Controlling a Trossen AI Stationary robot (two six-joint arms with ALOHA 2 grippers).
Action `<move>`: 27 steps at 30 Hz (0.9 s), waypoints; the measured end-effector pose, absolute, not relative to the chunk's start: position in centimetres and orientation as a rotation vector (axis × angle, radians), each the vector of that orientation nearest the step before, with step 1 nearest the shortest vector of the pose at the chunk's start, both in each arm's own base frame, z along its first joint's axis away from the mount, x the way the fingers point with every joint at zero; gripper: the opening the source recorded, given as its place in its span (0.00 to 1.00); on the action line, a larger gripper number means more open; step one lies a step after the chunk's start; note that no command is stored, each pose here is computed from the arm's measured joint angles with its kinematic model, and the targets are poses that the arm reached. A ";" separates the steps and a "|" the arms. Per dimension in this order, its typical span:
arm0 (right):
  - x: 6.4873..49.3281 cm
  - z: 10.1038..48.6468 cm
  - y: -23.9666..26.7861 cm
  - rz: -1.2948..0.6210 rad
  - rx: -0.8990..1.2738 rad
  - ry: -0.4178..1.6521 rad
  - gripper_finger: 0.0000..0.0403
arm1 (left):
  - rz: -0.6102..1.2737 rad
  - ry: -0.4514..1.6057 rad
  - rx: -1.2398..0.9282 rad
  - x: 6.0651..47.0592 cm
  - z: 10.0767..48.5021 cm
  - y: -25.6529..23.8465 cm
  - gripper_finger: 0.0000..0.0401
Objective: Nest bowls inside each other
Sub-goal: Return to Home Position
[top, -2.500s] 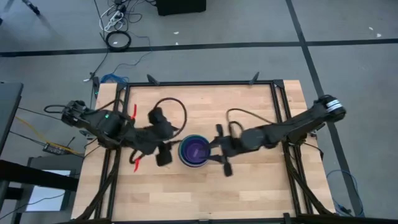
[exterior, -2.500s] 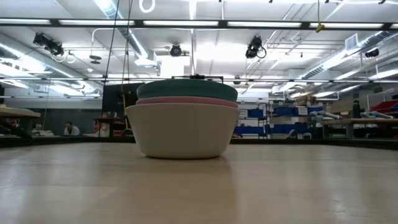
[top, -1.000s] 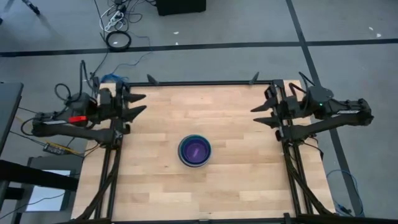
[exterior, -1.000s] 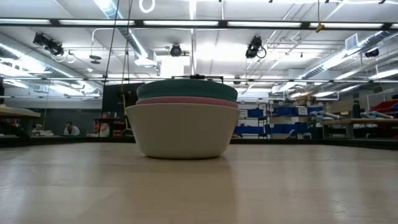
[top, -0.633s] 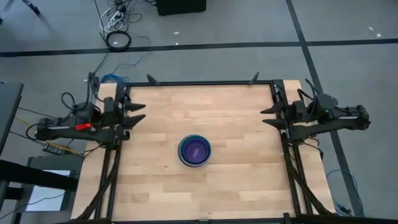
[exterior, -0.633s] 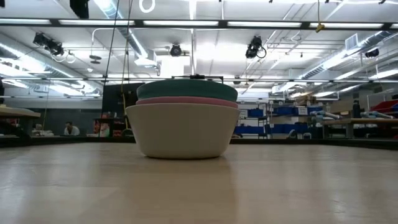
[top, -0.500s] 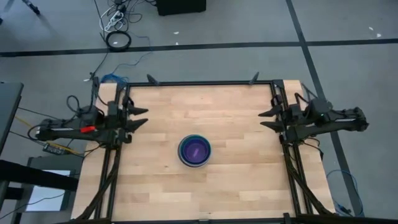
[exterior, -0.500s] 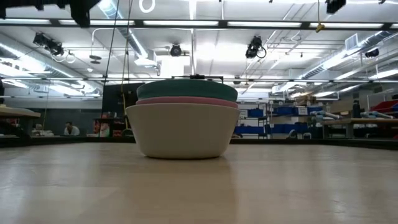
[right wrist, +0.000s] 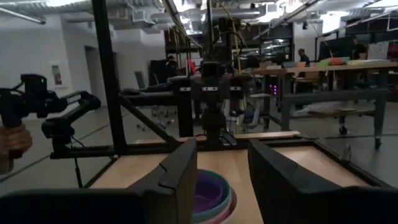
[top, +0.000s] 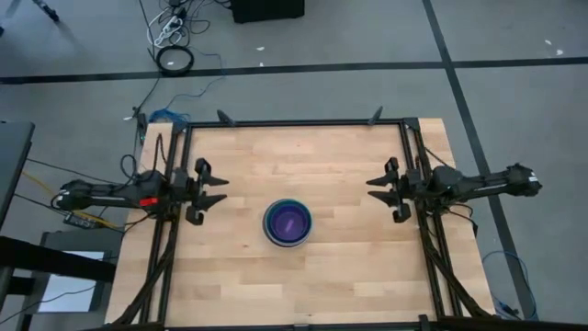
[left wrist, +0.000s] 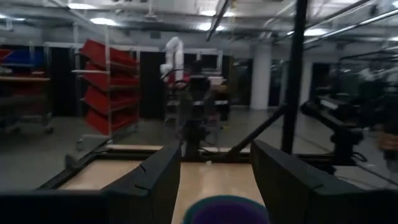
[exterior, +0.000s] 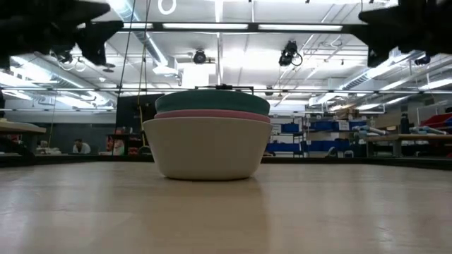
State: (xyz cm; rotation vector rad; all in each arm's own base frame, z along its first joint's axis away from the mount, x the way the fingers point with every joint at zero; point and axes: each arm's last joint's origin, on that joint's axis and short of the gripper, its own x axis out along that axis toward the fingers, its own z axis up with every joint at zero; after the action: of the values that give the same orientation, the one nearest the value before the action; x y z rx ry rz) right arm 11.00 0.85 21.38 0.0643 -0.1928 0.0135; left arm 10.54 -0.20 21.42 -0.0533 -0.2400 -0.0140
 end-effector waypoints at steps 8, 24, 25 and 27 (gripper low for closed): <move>11.2 18.3 0.8 0.001 0.040 -0.148 0.33 | -0.060 -0.196 -0.053 10.8 18.7 -0.5 0.51; 10.9 18.8 -0.1 -0.189 -0.137 -0.184 0.33 | 0.059 -0.076 0.053 11.0 17.6 -0.2 0.51; 10.9 18.6 -0.1 -0.192 -0.156 -0.162 0.33 | 0.059 -0.066 0.064 11.0 17.5 -0.2 0.51; 11.0 18.0 -0.2 -0.188 -0.181 -0.099 0.33 | 0.057 -0.018 0.070 11.0 17.0 -0.2 0.51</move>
State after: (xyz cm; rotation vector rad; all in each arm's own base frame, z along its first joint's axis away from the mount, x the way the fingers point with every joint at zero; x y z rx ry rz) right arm 10.96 -0.15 17.99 -0.1807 -0.0986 -0.1884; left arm 10.99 -0.19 17.00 0.0704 -0.0177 0.0573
